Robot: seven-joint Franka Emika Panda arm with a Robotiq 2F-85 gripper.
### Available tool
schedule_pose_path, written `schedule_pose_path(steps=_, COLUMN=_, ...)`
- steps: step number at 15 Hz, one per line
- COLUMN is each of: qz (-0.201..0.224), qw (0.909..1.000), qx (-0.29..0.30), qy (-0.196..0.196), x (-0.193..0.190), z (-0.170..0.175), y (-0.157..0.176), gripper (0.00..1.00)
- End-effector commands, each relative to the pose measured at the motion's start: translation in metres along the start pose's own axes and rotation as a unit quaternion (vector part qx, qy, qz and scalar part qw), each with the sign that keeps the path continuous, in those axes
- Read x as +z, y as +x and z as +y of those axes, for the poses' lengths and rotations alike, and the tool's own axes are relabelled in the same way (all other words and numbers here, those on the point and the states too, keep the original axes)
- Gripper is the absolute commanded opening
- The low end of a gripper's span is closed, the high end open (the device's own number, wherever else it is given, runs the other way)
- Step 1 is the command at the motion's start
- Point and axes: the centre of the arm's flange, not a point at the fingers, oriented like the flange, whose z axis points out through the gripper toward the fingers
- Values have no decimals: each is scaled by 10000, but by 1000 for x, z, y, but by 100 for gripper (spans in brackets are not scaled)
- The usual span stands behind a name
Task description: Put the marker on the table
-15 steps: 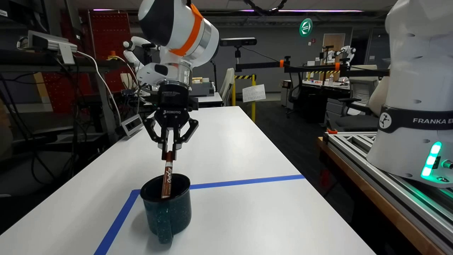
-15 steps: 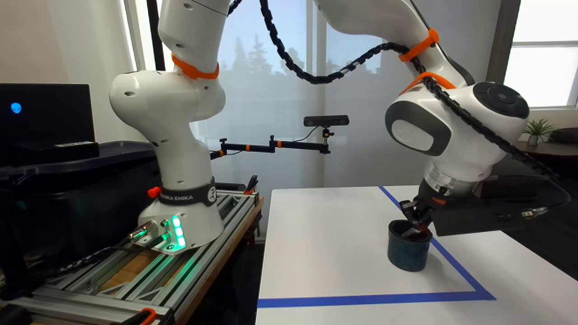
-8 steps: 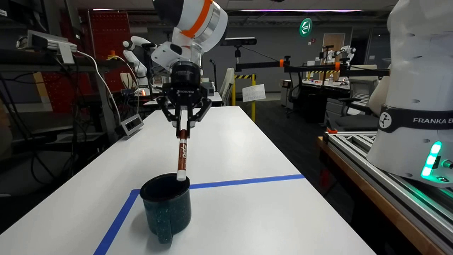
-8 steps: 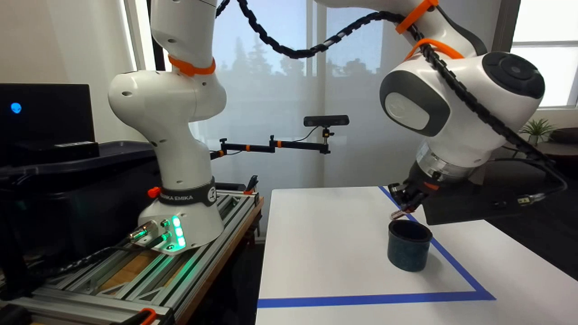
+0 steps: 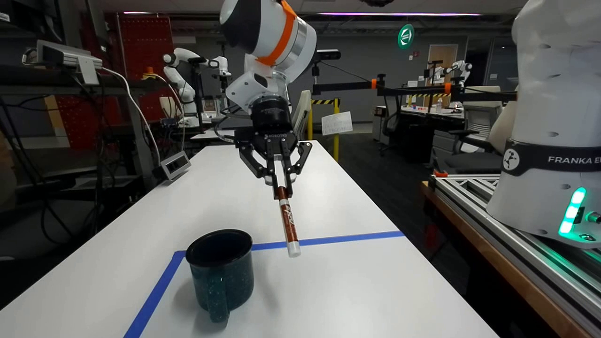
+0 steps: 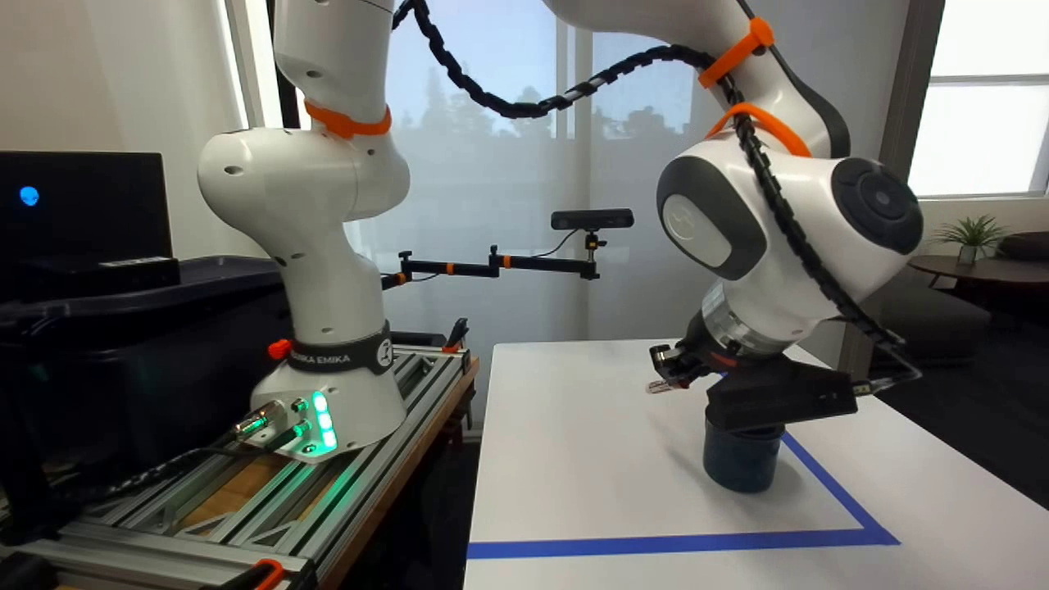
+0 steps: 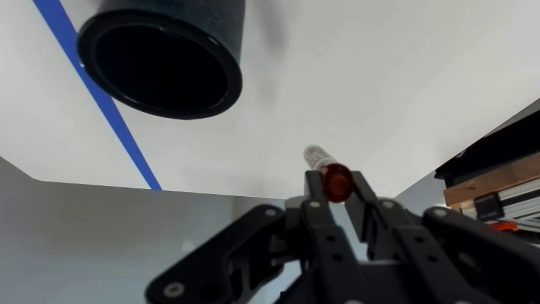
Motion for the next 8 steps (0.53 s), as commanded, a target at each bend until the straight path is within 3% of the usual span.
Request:
schedule_pose_path(steps=1, qz=-17, qw=9995, qx=-207, qy=245, x=29, z=-6, y=-11, gripper=5)
schedule_pose_path(steps=8, qz=-319, qw=9970, qx=-438, qy=547, x=72, z=-8, y=-46, gripper=5)
